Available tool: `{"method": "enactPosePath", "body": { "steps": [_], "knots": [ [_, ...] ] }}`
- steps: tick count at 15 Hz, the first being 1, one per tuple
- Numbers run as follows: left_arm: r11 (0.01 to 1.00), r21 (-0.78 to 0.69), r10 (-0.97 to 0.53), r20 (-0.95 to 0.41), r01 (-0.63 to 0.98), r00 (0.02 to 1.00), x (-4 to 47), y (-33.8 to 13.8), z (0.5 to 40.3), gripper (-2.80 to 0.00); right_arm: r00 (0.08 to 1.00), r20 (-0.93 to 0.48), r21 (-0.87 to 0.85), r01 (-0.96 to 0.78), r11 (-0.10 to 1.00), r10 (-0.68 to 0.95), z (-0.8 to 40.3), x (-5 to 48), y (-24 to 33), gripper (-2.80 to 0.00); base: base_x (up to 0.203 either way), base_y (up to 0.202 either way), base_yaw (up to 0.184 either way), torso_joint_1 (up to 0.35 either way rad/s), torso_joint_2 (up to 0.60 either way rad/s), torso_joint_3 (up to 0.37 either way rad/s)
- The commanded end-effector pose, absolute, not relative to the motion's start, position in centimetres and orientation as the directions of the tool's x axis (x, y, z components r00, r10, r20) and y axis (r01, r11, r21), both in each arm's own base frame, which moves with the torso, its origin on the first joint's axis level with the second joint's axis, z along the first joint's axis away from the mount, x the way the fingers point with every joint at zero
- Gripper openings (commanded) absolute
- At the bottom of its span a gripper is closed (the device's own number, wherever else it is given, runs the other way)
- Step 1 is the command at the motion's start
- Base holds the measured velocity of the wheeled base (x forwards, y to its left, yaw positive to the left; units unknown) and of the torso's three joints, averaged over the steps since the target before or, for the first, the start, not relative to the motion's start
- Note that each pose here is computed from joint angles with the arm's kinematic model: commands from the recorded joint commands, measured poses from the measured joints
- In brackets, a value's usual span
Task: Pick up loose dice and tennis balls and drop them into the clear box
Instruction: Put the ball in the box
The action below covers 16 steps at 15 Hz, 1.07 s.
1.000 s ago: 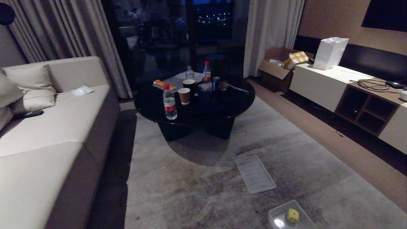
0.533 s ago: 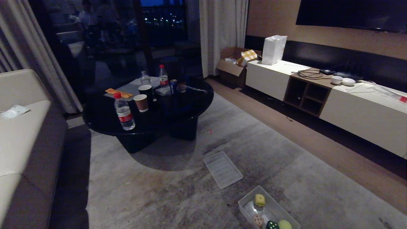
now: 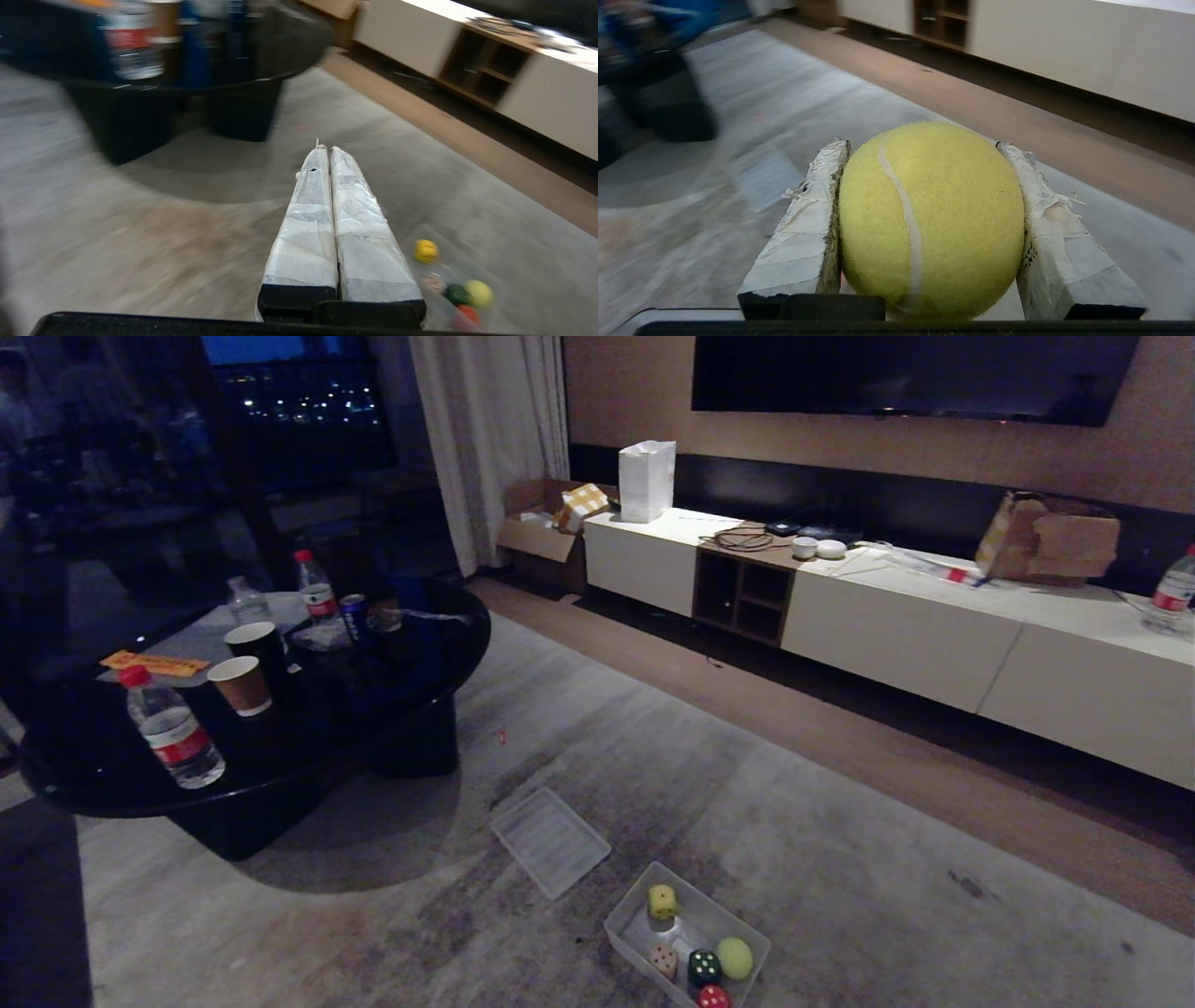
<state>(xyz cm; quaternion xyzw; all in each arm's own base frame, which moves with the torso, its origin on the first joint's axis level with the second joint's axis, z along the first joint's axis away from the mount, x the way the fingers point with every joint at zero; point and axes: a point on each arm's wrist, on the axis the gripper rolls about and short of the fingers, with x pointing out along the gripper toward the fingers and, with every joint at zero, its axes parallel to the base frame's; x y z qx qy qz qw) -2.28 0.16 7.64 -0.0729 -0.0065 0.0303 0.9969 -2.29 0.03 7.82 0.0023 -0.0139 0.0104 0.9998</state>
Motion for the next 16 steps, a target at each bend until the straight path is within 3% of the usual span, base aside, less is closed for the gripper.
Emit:
{"method": "enactPosePath", "body": {
  "steps": [1,4,10,16],
  "knots": [
    [0.987,-0.147,0.063,0.008,-0.061,0.998,-2.27,0.16,7.65,-2.8,1.0,0.015,0.004,-0.022,1.0,0.021,7.52,-2.2,0.03,-2.8,0.001,0.011,-0.155,0.002,0.0,0.002],
    [0.987,-0.147,0.062,0.008,-0.06,0.998,-2.27,0.16,7.65,-2.8,1.0,0.017,0.004,-0.02,1.0,0.02,7.53,-2.2,0.02,-2.8,-0.001,0.005,-0.101,0.001,0.0,-0.001],
    [0.987,-0.147,0.063,0.008,-0.061,0.998,-2.27,0.16,7.65,-2.8,1.0,0.015,0.004,-0.022,1.0,0.021,7.52,-2.2,0.03,-2.8,0.0,0.0,0.0,0.0,0.0,0.0],
    [0.987,-0.146,0.062,0.008,-0.061,0.998,-2.27,0.16,7.65,-2.8,1.0,0.016,0.004,-0.021,1.0,0.02,7.53,-2.2,0.03,-2.8,-0.133,0.0,0.0,0.002,0.0,0.004]
  ]
}}
